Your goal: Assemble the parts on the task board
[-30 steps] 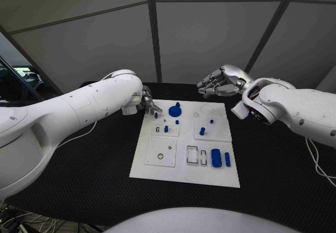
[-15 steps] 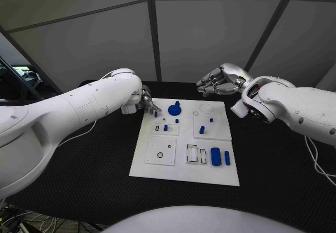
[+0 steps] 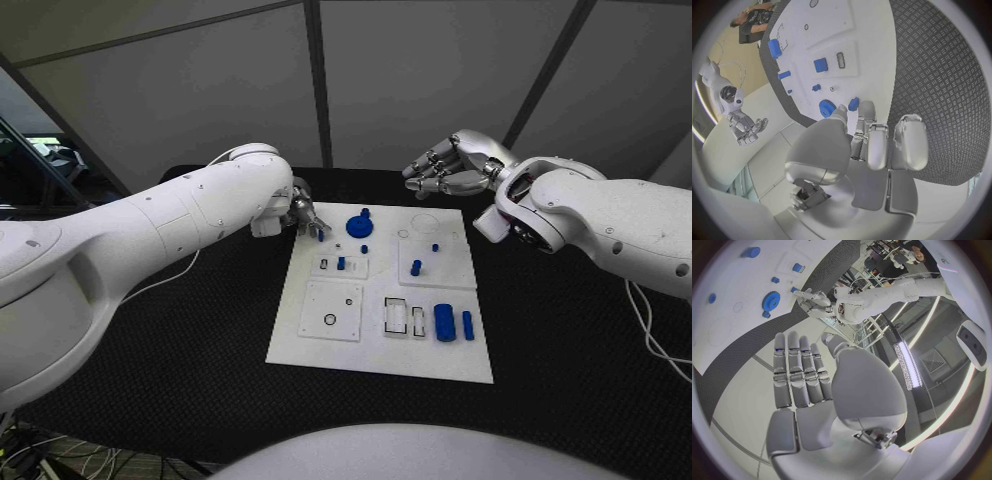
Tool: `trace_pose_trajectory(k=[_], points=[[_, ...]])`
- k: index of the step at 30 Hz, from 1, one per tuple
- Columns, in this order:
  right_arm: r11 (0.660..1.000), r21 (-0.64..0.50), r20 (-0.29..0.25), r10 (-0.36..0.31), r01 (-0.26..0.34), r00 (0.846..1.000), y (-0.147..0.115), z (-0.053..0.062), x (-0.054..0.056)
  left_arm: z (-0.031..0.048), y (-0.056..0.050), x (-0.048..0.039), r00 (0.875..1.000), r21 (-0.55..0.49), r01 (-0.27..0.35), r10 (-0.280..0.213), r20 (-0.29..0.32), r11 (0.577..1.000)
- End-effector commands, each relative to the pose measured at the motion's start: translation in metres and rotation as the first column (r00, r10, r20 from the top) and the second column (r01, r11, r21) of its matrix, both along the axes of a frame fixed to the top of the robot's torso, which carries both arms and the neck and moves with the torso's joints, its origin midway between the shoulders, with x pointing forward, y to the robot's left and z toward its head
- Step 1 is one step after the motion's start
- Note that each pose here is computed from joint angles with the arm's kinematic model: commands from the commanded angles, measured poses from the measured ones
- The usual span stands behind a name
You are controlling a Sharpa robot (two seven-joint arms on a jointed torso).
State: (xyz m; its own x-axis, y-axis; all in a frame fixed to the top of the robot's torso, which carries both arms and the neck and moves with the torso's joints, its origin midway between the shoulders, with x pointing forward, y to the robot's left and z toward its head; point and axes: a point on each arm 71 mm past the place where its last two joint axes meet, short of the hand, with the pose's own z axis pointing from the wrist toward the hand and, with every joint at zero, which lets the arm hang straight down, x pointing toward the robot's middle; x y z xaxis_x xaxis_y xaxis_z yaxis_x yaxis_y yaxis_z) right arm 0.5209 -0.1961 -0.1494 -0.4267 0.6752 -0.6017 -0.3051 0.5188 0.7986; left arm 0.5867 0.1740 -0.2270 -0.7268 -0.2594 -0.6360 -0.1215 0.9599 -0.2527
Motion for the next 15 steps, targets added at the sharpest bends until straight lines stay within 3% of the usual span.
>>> trace_pose_trajectory(k=[1,15], points=[[1.0,0.004,0.005,0.013,-0.013,1.0,0.0011,0.0014,0.0001,0.0009,-0.0015,0.0007,1.0,-0.006,0.012,-0.012,0.01,1.0],[1.0,0.003,0.004,0.015,-0.015,1.0,0.002,0.0012,0.0002,-0.0008,-0.0024,0.001,1.0,-0.013,0.012,-0.012,0.015,1.0]])
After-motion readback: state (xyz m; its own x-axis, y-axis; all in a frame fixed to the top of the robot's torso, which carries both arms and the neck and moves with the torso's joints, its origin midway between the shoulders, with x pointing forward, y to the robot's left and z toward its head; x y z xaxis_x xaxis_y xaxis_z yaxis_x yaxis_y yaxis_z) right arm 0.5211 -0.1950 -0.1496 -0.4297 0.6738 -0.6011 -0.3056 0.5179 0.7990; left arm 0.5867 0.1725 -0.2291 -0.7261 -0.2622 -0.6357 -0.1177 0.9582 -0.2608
